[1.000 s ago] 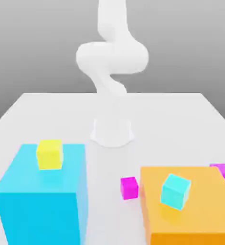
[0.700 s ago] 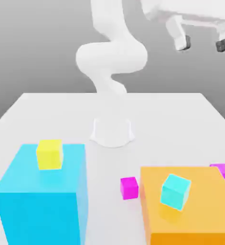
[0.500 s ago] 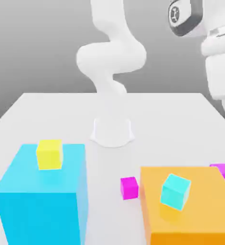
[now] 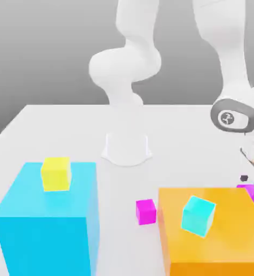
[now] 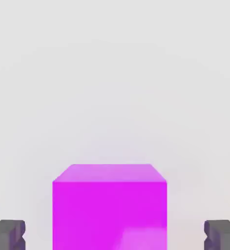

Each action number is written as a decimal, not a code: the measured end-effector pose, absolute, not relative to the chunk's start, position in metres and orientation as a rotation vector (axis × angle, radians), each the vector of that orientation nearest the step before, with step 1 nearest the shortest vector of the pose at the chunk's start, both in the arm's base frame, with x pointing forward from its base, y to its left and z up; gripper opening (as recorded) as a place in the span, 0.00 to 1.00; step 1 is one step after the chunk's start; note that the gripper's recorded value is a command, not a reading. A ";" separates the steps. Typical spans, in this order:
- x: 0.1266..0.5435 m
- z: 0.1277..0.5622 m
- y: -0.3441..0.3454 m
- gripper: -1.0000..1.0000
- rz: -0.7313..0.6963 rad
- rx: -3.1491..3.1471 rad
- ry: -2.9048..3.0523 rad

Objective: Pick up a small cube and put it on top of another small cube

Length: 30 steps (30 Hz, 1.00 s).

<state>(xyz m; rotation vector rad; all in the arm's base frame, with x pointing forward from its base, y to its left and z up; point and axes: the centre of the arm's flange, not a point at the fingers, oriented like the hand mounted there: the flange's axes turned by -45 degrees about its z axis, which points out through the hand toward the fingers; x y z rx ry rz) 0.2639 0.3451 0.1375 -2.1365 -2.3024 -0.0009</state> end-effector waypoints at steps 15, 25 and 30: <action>0.335 0.242 0.316 0.00 -0.064 -2.256 -2.186; 0.484 0.406 0.068 0.00 -0.136 -2.555 -1.840; 0.475 0.457 -0.057 0.00 -0.137 -2.633 -1.689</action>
